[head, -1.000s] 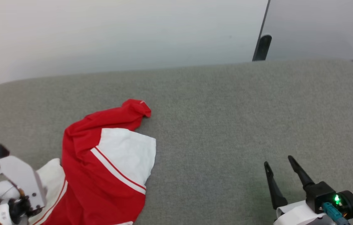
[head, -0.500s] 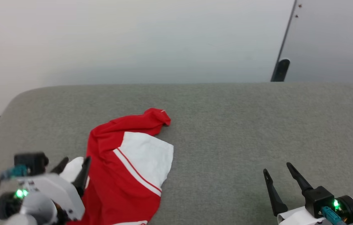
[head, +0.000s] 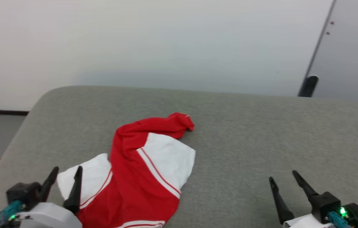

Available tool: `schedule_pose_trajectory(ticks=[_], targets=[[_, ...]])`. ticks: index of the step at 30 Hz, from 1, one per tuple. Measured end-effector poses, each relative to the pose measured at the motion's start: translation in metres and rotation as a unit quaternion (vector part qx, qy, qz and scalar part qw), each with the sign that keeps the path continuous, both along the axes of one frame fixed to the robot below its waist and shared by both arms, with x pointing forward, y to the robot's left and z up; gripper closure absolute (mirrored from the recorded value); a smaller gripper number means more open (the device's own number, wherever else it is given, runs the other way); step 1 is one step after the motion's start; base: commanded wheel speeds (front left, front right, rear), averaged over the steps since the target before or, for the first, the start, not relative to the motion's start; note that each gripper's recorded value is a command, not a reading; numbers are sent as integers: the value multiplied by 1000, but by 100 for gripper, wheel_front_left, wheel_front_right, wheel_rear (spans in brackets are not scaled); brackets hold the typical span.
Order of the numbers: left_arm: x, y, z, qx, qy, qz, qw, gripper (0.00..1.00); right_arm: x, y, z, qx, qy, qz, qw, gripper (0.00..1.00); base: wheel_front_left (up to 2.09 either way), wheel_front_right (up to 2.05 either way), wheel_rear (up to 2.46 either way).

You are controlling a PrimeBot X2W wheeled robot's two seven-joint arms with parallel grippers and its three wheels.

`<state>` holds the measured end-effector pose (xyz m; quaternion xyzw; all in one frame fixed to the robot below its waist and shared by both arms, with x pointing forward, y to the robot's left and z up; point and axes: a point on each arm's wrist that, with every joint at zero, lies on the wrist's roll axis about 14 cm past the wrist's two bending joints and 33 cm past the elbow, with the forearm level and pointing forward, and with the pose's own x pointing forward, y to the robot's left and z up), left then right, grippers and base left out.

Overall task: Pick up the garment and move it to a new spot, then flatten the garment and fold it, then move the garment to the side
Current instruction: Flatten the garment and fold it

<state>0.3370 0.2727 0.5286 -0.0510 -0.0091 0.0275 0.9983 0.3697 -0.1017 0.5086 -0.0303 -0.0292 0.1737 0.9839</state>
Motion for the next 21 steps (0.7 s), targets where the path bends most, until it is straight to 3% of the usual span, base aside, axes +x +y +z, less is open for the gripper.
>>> schedule_pose_trajectory(ticks=[10,15,21], targets=[[-43,60,1,-2,-10,108,994,0,11,68,-8,-21,58,117,991,0,0,0,0],[-71,72,-6,-18,-8,144,989,0,18,99,-22,-67,120,175,975,0,0,0,0],[-93,79,-7,-40,-26,187,981,0,45,145,-8,-124,144,240,952,0,0,0,0]])
